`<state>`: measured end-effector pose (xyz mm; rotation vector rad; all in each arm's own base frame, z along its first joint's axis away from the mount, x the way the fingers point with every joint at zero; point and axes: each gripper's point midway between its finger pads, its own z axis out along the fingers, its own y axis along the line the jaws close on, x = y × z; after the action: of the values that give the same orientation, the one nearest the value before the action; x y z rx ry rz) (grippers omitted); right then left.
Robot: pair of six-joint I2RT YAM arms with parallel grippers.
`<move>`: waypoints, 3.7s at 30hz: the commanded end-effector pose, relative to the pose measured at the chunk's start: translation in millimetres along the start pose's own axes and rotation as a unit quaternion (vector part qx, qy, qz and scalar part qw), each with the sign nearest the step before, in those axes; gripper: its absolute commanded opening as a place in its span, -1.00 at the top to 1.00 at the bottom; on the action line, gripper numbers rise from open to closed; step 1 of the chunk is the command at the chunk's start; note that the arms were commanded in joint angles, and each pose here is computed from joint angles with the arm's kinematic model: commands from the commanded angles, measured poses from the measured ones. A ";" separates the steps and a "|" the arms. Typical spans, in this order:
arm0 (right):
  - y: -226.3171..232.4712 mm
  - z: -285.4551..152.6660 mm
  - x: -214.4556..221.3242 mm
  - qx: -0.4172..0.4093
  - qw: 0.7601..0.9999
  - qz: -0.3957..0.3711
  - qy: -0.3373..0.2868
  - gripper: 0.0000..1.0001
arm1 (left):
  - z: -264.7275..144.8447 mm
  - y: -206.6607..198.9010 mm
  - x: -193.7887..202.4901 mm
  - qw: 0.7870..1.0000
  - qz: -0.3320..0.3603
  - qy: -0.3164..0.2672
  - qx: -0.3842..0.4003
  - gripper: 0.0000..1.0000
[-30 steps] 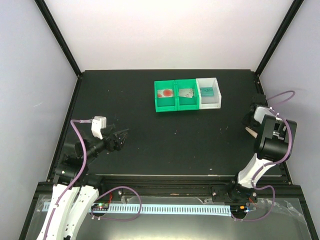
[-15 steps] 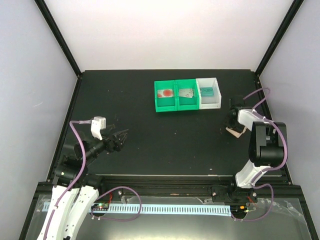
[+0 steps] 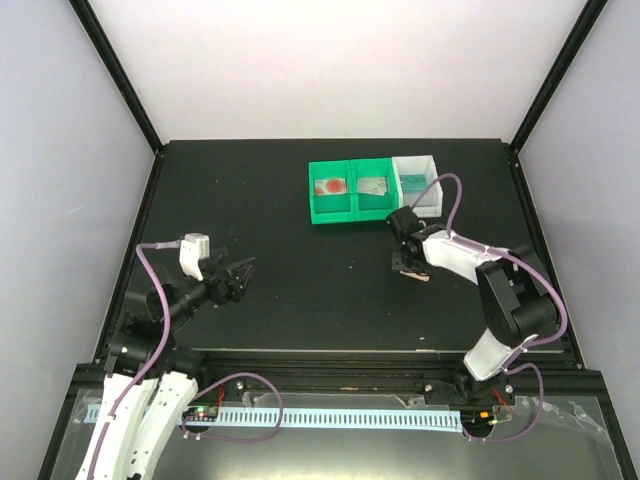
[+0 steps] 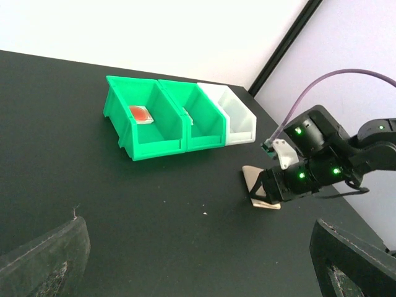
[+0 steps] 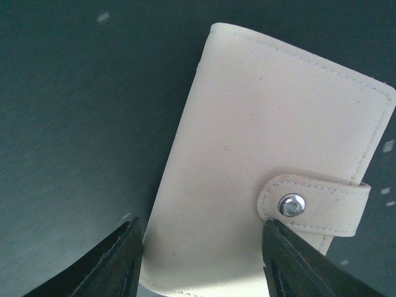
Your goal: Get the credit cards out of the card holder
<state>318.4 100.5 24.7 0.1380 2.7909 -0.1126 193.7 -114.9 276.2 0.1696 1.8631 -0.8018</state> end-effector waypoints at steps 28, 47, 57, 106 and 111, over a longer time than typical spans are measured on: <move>70.7 -46.3 -4.0 0.014 0.987 -0.151 -0.049 0.26 | -4.7 8.8 -8.6 0.999 0.004 -0.034 -0.029 -0.98; 44.8 -6.1 14.0 0.096 0.985 -0.144 -0.024 0.45 | -5.5 8.3 -9.2 0.999 0.008 -0.035 -0.029 -0.98; 43.9 -31.0 14.9 0.055 0.988 -0.139 -0.043 0.34 | -4.7 11.3 -9.2 0.999 0.007 -0.034 -0.037 -0.98; 26.9 -5.7 14.9 0.132 0.982 -0.127 -0.037 0.79 | -9.6 9.1 -9.8 0.999 0.015 -0.037 -0.037 -0.98; 27.6 -10.2 9.4 0.132 0.981 -0.130 -0.049 0.98 | -9.3 10.2 -8.2 0.999 0.014 -0.032 -0.040 -0.98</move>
<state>314.5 144.2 33.4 -0.1619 2.6662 -0.4515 197.9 -101.8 272.8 0.1078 1.8435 -0.7260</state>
